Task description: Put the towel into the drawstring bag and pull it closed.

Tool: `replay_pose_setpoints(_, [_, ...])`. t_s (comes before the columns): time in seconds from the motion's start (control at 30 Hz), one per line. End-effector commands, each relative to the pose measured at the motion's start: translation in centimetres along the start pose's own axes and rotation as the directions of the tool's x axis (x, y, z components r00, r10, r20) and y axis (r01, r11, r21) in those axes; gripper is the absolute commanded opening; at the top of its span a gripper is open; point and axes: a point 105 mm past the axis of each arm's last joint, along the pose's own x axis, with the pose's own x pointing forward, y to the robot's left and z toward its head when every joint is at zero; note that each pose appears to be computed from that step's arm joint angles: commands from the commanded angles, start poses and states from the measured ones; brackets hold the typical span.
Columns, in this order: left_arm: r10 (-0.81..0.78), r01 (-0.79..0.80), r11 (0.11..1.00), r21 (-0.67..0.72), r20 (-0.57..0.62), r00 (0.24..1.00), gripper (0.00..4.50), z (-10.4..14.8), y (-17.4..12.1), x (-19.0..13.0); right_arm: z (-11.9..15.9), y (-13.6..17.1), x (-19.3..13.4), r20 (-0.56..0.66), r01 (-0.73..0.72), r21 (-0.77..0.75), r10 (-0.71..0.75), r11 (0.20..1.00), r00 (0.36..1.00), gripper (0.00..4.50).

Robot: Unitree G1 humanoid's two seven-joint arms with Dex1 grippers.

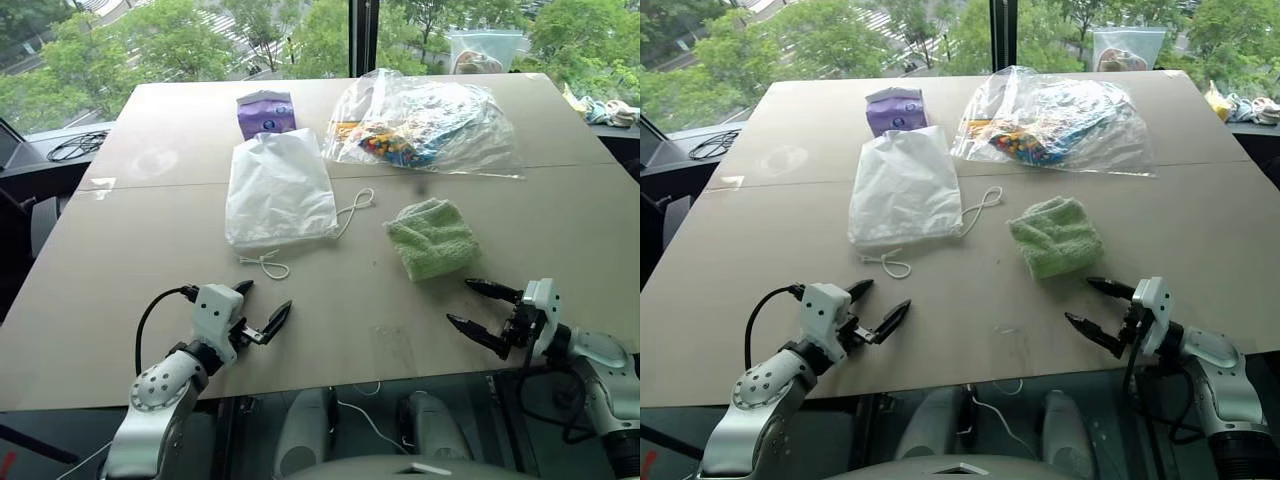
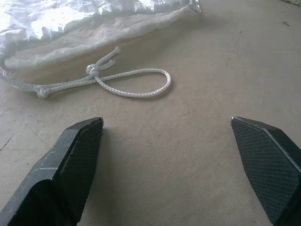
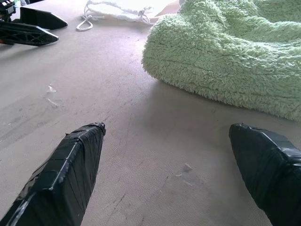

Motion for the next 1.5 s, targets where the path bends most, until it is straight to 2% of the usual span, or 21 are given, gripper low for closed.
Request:
replay_pose_setpoints(0.03, [-0.014,0.013,1.000,0.019,0.015,1.000,4.47,0.6,-0.1,0.1,1.4,-0.3,-0.4,0.029,0.016,-0.045,-0.014,0.999,0.999,4.50])
replay_pose_setpoints(0.5, [-0.003,0.002,1.000,0.027,0.035,0.999,4.47,1.5,0.0,0.6,2.1,-0.1,0.5,0.047,0.000,-0.059,0.003,0.998,0.999,4.50])
replay_pose_setpoints(0.57, [0.013,-0.016,0.999,0.047,0.065,0.998,4.47,2.1,0.4,0.7,2.9,0.3,0.8,0.086,-0.017,-0.032,0.019,0.999,0.996,4.50])
replay_pose_setpoints(0.67, [0.105,-0.118,0.988,0.103,0.127,0.986,4.47,3.7,2.4,1.2,4.1,1.2,1.4,0.122,-0.055,-0.018,0.056,0.998,0.991,4.50])
replay_pose_setpoints(0.87, [0.101,-0.150,0.939,0.309,0.168,0.981,4.47,5.6,3.2,2.7,6.1,2.9,3.3,0.147,-0.124,-0.059,0.131,0.991,0.980,4.50])
replay_pose_setpoints(1.03, [0.116,-0.174,0.886,0.429,0.159,0.981,4.47,5.6,3.8,3.7,6.9,3.1,3.8,0.147,-0.137,-0.100,0.151,0.986,0.978,4.50])
replay_pose_setpoints(1.13, [0.178,-0.236,0.855,0.462,0.167,0.970,4.47,5.8,4.9,4.2,7.1,3.0,3.9,0.149,-0.134,-0.111,0.150,0.985,0.977,4.50])
replay_pose_setpoints(1.37, [0.231,-0.316,0.738,0.596,0.217,0.948,4.47,6.7,6.3,4.9,6.9,2.7,3.9,0.139,-0.109,-0.127,0.127,0.986,0.982,4.50])
replay_pose_setpoints(1.5, [0.222,-0.305,0.703,0.643,0.209,0.952,4.47,6.4,6.5,5.5,6.7,2.5,3.6,0.133,-0.099,-0.131,0.116,0.986,0.984,4.50])
